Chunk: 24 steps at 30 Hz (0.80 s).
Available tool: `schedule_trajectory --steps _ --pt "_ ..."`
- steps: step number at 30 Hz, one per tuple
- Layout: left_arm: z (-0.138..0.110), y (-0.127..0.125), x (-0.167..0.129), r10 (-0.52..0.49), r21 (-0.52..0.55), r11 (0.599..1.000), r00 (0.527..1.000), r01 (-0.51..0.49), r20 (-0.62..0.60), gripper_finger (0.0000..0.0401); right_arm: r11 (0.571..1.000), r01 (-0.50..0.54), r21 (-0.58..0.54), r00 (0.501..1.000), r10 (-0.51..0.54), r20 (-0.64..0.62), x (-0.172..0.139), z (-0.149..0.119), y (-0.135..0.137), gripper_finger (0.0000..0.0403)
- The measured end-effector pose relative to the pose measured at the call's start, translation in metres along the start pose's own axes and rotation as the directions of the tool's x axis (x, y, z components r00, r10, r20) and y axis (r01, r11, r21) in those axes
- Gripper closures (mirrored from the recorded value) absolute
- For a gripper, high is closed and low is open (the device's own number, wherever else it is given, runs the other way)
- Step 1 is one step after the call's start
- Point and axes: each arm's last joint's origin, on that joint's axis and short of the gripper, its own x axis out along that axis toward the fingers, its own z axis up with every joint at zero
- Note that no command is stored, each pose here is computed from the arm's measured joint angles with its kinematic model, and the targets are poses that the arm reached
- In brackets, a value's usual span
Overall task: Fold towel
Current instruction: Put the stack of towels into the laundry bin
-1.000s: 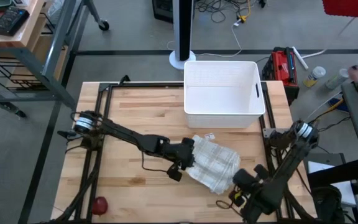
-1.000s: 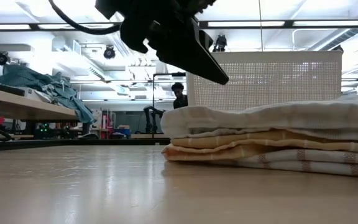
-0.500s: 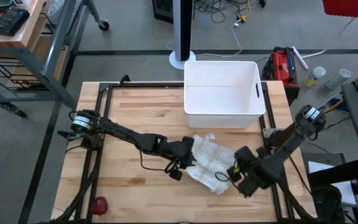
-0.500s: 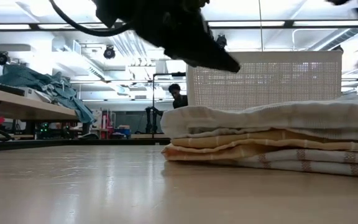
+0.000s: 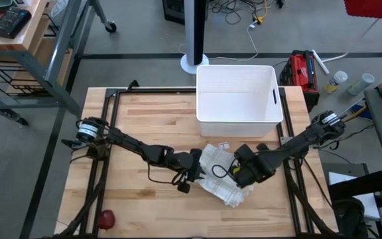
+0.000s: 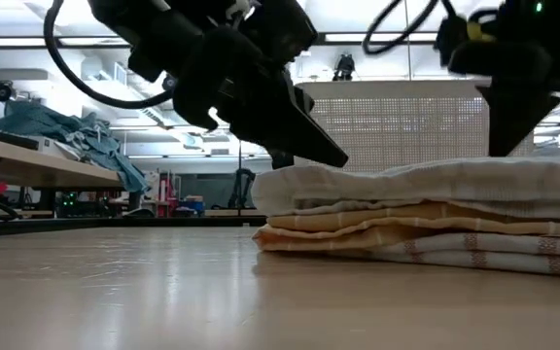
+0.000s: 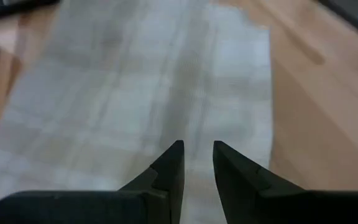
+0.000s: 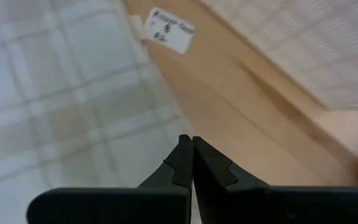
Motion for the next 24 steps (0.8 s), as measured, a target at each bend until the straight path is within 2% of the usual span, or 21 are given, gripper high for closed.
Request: schedule_trajectory --steps 4,8,12,14,16,19,22,24 --pt "-0.008 0.0 0.0 0.022 -0.013 1.0 1.0 -0.022 -0.019 0.0325 1.0 -0.021 -0.015 0.998 0.02 -0.062 0.018 -0.003 0.004 0.0403" --pt "-0.011 0.0 0.0 0.036 -0.042 0.998 0.999 -0.038 -0.037 0.0325 0.996 -0.083 -0.018 0.977 0.078 -0.2 0.028 -0.011 0.007 0.0403" --pt "-0.006 -0.003 -0.005 0.033 -0.044 0.998 0.999 -0.034 -0.017 0.0325 0.961 -0.275 -0.012 0.905 0.255 -0.34 0.027 -0.02 0.022 0.0403" --pt "-0.005 -0.004 -0.008 0.029 -0.043 0.999 0.999 -0.03 -0.026 0.0325 0.914 -0.405 -0.008 0.858 0.377 -0.349 0.023 -0.022 0.034 0.0403" --pt "-0.003 -0.004 -0.013 0.027 -0.044 0.999 0.999 -0.029 -0.031 0.0325 0.883 -0.469 -0.012 0.836 0.439 -0.33 0.017 -0.021 0.041 0.0403" --pt "-0.001 -0.004 -0.024 0.024 -0.059 0.998 0.998 -0.027 -0.053 0.0325 0.889 -0.457 -0.03 0.854 0.429 -0.295 0.008 -0.018 0.042 0.0403" --pt "0.005 -0.007 -0.044 0.012 -0.063 0.998 0.997 -0.016 -0.077 0.0325 0.918 -0.391 -0.065 0.89 0.359 -0.283 -0.003 -0.016 0.035 0.0403" --pt "0.008 -0.011 -0.06 -0.021 -0.062 0.998 0.995 0.015 -0.094 0.0325 0.92 -0.38 -0.095 0.895 0.34 -0.289 -0.01 -0.015 0.031 0.0403"
